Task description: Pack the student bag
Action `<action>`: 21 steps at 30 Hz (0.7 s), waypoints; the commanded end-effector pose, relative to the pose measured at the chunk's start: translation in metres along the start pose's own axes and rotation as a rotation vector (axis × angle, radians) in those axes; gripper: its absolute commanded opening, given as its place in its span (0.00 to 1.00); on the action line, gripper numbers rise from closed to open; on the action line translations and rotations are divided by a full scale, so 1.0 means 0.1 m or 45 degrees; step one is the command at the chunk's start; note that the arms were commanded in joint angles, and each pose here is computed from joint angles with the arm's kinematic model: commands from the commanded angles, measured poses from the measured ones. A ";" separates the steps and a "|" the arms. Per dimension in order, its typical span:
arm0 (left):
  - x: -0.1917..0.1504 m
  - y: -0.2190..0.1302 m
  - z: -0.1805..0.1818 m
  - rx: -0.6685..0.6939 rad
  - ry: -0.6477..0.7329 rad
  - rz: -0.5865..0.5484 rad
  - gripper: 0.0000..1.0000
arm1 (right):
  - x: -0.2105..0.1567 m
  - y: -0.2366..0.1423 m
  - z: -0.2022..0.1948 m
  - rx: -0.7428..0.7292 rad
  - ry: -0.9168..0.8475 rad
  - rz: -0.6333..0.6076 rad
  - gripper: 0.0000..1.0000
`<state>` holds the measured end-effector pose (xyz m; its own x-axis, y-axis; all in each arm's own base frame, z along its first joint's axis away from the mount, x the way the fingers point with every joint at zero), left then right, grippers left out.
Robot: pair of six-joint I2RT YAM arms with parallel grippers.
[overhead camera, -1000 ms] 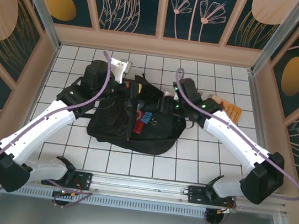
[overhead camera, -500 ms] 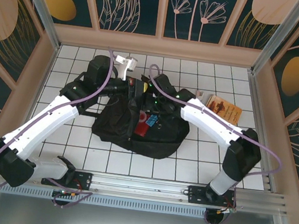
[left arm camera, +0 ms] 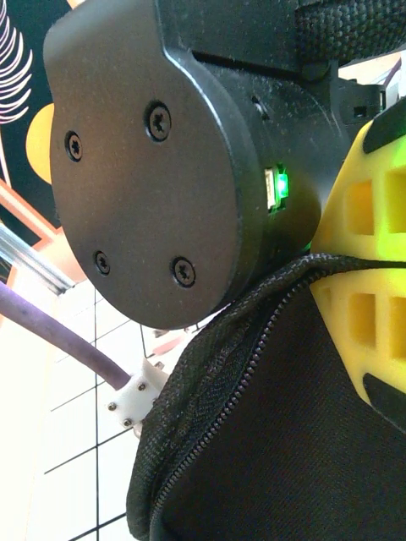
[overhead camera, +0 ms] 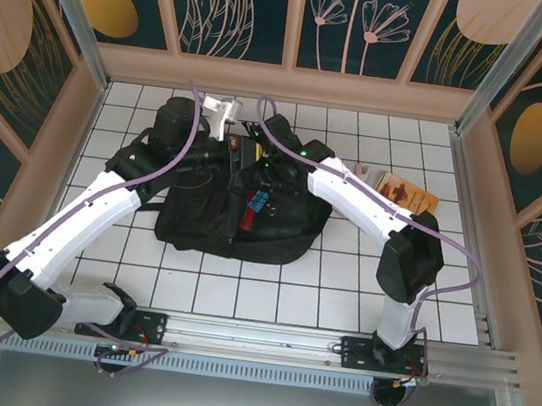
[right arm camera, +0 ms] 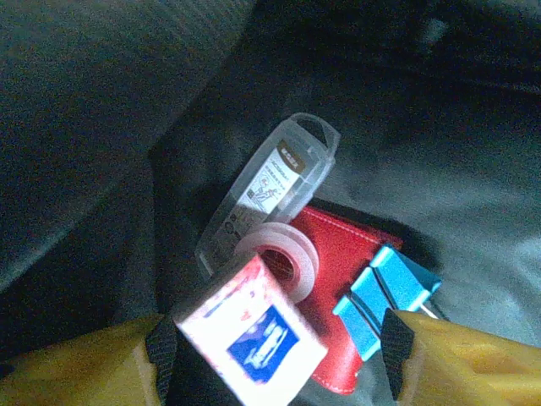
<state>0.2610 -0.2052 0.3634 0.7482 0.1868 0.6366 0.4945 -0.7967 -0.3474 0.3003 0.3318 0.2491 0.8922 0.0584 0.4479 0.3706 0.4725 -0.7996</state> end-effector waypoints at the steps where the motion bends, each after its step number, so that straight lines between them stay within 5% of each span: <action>1: 0.20 -0.22 -0.39 -0.162 0.149 -0.141 0.00 | 0.10 -0.17 0.05 0.047 0.011 -0.077 0.68; 8: 0.11 -0.16 -0.19 -0.030 0.154 -0.152 0.00 | -0.05 -0.84 -0.11 0.131 -0.114 -0.241 0.67; 13: 0.02 0.00 -0.05 -0.025 0.130 -0.102 0.00 | -0.11 -1.33 -0.63 0.089 -0.013 -0.399 0.64; 21: -0.09 0.18 0.16 0.019 0.131 -0.078 0.00 | 0.19 -1.09 -1.85 -0.260 0.320 -0.335 0.62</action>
<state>0.2653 -0.2082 0.3308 0.7391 0.1590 0.6546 0.5119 -0.7641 -0.3924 0.3059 0.1270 0.3107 0.7137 -0.3023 0.6319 0.7003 0.3273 -0.6343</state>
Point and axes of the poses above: each hand's point on the last joint's axis, 136 mm out from that joint toward the fingers, its own y axis out along the fingers, its own z axis along the line the jaws close on, x = y × z, the point moved 8 cm from there along -y, back along the fingers, and after that the axes turned 5 degrees about -y, right-handed, at the moved point
